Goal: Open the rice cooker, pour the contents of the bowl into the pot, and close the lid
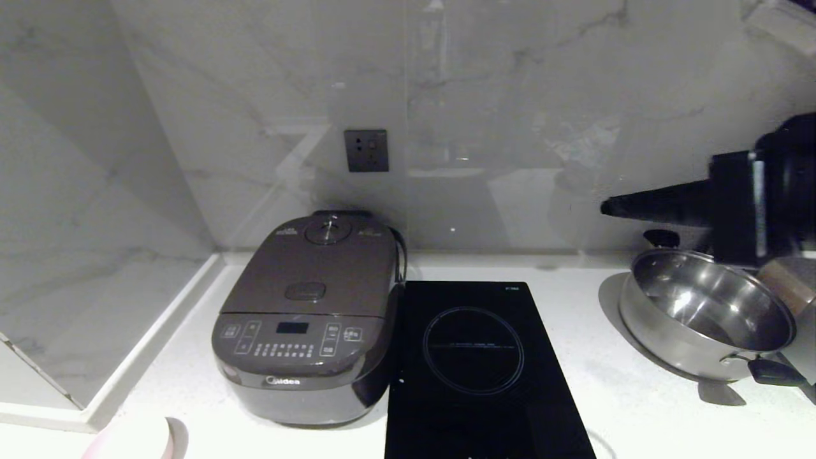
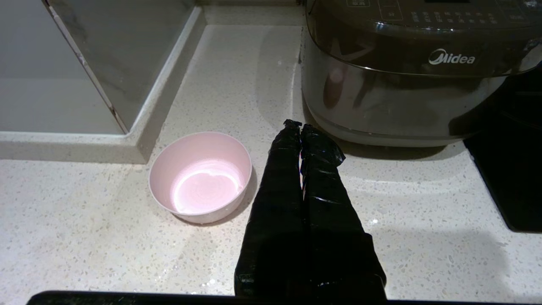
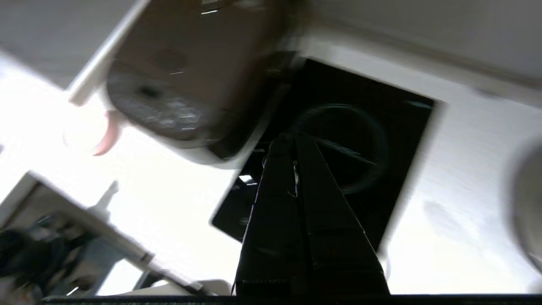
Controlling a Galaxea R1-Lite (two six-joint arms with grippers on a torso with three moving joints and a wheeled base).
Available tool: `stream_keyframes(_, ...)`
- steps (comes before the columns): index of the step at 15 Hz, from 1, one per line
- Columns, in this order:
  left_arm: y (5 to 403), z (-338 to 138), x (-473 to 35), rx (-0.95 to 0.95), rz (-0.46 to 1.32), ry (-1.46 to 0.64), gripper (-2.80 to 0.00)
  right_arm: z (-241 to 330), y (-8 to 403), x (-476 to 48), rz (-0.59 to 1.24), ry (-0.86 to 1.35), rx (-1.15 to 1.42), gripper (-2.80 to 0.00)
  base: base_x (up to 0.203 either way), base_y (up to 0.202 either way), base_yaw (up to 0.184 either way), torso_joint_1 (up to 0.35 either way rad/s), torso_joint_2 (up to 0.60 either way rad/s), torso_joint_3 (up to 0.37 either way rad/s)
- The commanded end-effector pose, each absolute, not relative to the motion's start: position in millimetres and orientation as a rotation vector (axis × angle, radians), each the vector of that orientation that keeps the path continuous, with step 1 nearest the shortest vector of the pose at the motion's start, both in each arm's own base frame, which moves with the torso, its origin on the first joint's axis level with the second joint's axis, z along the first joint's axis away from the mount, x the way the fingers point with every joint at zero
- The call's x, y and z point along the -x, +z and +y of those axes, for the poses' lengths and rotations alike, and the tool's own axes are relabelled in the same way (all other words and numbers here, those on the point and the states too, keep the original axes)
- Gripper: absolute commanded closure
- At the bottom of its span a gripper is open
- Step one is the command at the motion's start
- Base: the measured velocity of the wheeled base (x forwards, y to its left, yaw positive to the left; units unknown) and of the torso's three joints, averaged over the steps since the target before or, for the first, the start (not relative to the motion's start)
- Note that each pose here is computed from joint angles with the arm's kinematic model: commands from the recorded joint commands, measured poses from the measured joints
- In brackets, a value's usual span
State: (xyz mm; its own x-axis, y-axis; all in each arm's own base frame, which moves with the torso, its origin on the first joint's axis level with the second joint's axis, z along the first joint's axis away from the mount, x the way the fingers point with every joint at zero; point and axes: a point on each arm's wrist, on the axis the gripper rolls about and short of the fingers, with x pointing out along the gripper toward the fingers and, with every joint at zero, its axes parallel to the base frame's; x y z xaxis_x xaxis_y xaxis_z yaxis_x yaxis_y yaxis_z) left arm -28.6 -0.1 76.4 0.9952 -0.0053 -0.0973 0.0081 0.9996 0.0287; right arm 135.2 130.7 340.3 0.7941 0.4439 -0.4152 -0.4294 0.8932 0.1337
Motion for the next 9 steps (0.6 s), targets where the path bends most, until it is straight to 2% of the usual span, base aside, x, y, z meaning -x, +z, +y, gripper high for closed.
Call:
stream_keyframes(1,77,0,29,-0.031,0.097,-0.010,0.00,96,346,-108,0.382,0.403,-0.068,0.00,0.000,0.000,0.000,0.000,0.00,0.000)
stream_keyframes(9,77,0,29,-0.029,0.097,-0.008,0.00,7,326,-39,0.202,-0.045,-0.050,0.00,0.000,0.000,0.000,0.000,0.00,0.000)
